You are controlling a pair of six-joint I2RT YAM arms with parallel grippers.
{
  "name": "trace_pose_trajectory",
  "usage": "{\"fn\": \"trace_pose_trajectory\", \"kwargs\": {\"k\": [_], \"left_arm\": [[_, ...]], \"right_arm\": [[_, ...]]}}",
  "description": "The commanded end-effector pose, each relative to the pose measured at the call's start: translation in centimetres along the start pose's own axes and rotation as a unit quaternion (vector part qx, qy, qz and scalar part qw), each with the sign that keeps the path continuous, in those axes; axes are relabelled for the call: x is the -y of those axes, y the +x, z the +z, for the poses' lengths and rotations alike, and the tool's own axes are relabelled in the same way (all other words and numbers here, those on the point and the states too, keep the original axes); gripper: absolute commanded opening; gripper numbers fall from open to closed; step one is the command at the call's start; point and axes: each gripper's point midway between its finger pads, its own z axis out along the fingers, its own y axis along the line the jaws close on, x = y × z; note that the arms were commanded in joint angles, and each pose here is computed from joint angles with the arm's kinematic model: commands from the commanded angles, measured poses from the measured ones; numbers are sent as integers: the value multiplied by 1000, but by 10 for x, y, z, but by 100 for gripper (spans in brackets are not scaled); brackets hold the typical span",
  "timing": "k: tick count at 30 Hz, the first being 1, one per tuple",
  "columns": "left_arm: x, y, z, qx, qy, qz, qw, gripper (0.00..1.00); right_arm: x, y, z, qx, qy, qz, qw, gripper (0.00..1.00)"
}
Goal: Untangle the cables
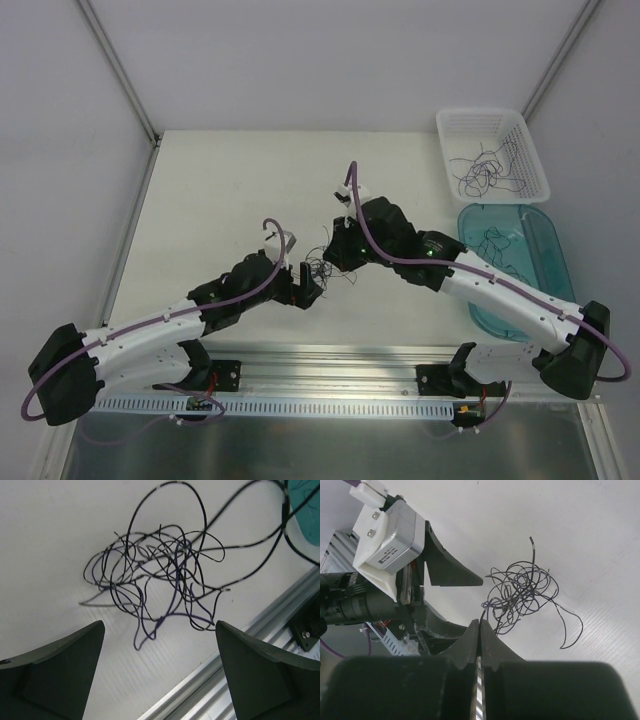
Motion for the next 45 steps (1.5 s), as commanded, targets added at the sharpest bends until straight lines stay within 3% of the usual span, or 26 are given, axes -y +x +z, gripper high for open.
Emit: {"fn": "trace_pose_trajectory", "kwargs": {"k": [1,6,9,10,12,13,15,23,28,33,40,45], "left_arm": [[3,-37,13,84,-13,24,996,94],[-2,-33,29,88,-26,22,996,82],[-7,-29,37,84,-40,7,996,66],[-8,-28,38,83,-43,4,996,53],[-13,-25,40,82,-55,0,995,37],[-18,-25,39,84,-67,-1,994,21],[-28,-24,36,88,-91,-5,992,1],[-79,-31,10,92,-216,-6,972,0],[-135,-17,-12,47,-307,-86,947,0],[-166,-15,-34,44,-363,-151,919,0],[-183,-28,-59,60,-398,-187,896,0],[-205,-33,-95,72,-447,-203,868,0]], "right_arm": [[-14,-11,-7,23,-21,9,999,1],[-27,-8,-15,20,-49,8,999,1],[-30,-10,-21,27,-55,11,998,1],[-30,-12,-25,33,-56,12,998,1],[-25,-11,-30,34,-47,6,998,1],[-20,-16,-37,47,-33,4,998,1],[-7,-15,-45,50,-5,-8,999,1],[58,-26,-106,102,130,-23,986,1],[90,-25,-145,126,186,-19,974,1],[119,-22,-182,157,247,-8,956,1],[133,-1,-168,124,260,1,958,1],[153,16,-154,103,290,25,951,1]]}}
